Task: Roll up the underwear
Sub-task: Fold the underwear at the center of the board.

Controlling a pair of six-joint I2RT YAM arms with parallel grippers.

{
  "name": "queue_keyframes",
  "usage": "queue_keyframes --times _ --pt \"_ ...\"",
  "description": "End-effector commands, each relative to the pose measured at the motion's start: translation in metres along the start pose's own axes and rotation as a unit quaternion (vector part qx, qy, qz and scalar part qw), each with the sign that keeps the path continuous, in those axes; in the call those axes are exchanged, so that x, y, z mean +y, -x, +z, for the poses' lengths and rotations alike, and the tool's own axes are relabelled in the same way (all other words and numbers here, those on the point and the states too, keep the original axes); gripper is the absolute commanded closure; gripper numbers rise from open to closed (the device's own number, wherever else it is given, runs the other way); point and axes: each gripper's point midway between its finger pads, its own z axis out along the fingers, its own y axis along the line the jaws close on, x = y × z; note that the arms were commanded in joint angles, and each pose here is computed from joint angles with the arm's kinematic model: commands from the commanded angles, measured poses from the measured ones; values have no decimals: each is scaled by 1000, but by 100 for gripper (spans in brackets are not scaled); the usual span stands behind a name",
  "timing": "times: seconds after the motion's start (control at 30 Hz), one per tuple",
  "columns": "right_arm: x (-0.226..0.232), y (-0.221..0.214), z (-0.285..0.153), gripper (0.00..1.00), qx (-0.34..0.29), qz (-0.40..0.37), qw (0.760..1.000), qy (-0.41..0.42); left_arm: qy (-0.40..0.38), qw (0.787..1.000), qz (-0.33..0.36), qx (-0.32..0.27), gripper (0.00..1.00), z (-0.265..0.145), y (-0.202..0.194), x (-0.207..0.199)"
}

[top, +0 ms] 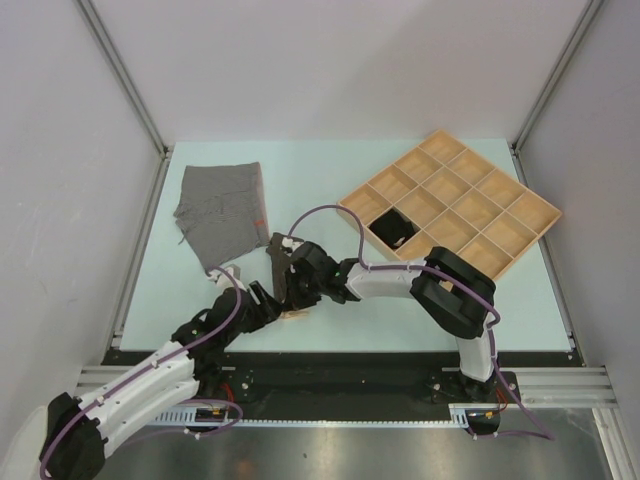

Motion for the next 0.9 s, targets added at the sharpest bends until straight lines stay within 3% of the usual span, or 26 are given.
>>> queue_keyframes --times 0.0,0.87 --pt "0 -7 3 100 3 -2 1000 0 12 1000 -10 -21 31 0 13 -1" --pt "6 -11 1 100 5 -13 1000 -3 -37 996 -39 -78 33 18 54 -32"
